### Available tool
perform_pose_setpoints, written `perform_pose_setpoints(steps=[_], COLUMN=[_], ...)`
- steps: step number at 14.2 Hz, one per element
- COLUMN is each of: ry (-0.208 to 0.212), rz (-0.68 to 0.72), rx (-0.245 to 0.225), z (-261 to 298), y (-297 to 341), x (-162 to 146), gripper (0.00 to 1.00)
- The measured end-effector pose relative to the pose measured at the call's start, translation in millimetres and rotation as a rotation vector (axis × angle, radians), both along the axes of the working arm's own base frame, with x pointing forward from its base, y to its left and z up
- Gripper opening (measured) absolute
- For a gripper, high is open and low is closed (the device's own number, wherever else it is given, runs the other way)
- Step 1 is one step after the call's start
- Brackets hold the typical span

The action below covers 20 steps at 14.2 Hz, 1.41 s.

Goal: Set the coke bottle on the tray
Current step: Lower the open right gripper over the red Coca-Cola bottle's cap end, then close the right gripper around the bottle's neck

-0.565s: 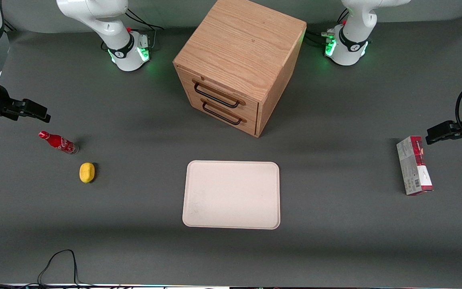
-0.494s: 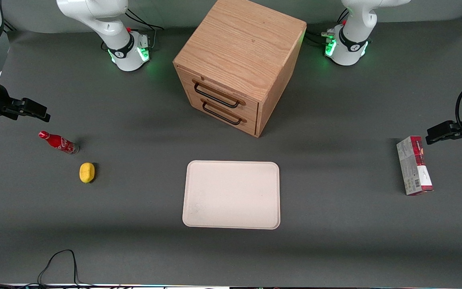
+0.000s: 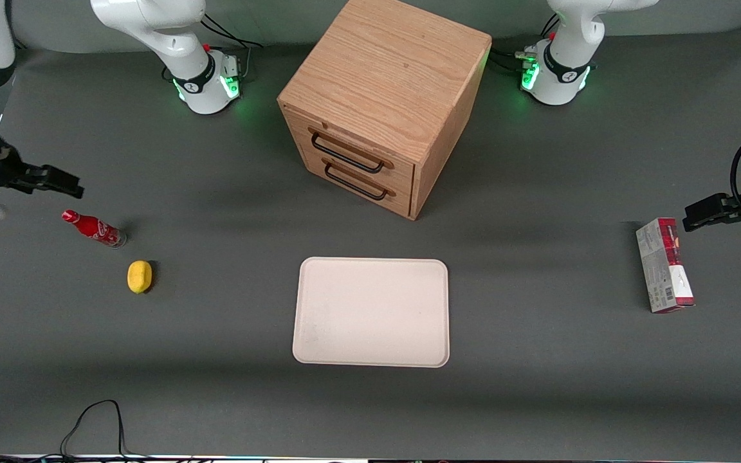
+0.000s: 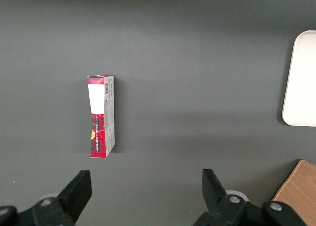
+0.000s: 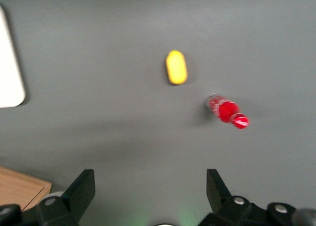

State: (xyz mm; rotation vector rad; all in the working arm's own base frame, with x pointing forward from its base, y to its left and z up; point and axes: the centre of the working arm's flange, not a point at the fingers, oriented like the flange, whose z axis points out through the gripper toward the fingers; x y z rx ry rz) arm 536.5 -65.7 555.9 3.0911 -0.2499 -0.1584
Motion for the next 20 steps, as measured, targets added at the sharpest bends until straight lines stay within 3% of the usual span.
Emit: perform_pose_setpoints(steps=[5, 9, 16, 17, 20], ry=[-0.066, -0.139, -0.134, -0.138, -0.145], rz=[0.091, 0.144, 0.139, 0.14, 0.125], rx=[0.002, -0.024, -0.004, -0.005, 0.004], z=[-110.0, -190.0, -228.9, -229.9, -233.1], y=[-116.8, -139.2, -136.0, -135.8, -135.9], x=[-30.1, -59.6, -78.6, -78.6, -78.4], gripper=[1.0, 1.0, 1.0, 0.96, 0.62])
